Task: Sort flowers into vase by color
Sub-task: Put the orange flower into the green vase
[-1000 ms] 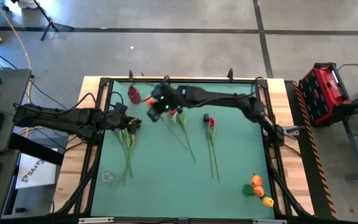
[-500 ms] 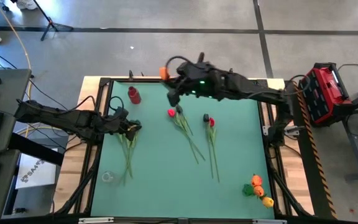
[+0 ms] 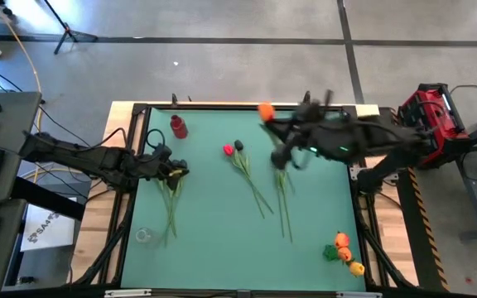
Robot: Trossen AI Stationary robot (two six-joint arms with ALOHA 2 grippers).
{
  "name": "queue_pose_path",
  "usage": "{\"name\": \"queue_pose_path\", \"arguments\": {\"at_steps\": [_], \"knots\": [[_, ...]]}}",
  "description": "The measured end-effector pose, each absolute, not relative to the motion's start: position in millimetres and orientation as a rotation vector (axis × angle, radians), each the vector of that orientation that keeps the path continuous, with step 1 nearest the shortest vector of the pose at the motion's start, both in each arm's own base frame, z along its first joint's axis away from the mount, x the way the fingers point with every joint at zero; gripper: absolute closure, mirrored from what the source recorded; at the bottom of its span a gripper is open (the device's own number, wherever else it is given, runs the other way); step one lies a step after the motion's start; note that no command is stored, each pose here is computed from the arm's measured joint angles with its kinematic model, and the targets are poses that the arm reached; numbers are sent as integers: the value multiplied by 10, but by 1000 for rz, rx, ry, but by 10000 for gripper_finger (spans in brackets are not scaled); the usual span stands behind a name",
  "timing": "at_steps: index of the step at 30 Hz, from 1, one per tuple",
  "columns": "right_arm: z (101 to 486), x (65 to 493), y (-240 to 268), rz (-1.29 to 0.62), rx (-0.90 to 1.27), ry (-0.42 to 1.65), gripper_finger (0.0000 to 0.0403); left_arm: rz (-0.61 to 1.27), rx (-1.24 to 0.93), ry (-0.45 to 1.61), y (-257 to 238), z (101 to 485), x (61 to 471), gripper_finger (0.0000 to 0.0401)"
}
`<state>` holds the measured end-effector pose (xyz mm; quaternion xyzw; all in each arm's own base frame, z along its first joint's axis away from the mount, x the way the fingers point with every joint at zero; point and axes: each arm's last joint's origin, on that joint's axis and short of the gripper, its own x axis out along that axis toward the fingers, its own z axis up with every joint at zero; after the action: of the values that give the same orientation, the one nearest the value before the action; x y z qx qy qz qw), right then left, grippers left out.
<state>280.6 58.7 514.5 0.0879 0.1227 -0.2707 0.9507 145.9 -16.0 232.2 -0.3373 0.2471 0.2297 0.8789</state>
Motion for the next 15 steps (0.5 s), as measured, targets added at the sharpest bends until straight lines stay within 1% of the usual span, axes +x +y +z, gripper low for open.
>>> {"name": "queue_pose_path", "arguments": {"at_steps": [8,12,15], "knots": [[5301,2106,995,-527,44,223,403,454,-720,436,-271,2351,1560,300],[5282,1746,1142,-509,16,220,403,467,-717,371,-314,2356,1668,300],[5188,1479,1241,-482,20,223,403,487,-716,335,-337,2330,1774,300]]}}
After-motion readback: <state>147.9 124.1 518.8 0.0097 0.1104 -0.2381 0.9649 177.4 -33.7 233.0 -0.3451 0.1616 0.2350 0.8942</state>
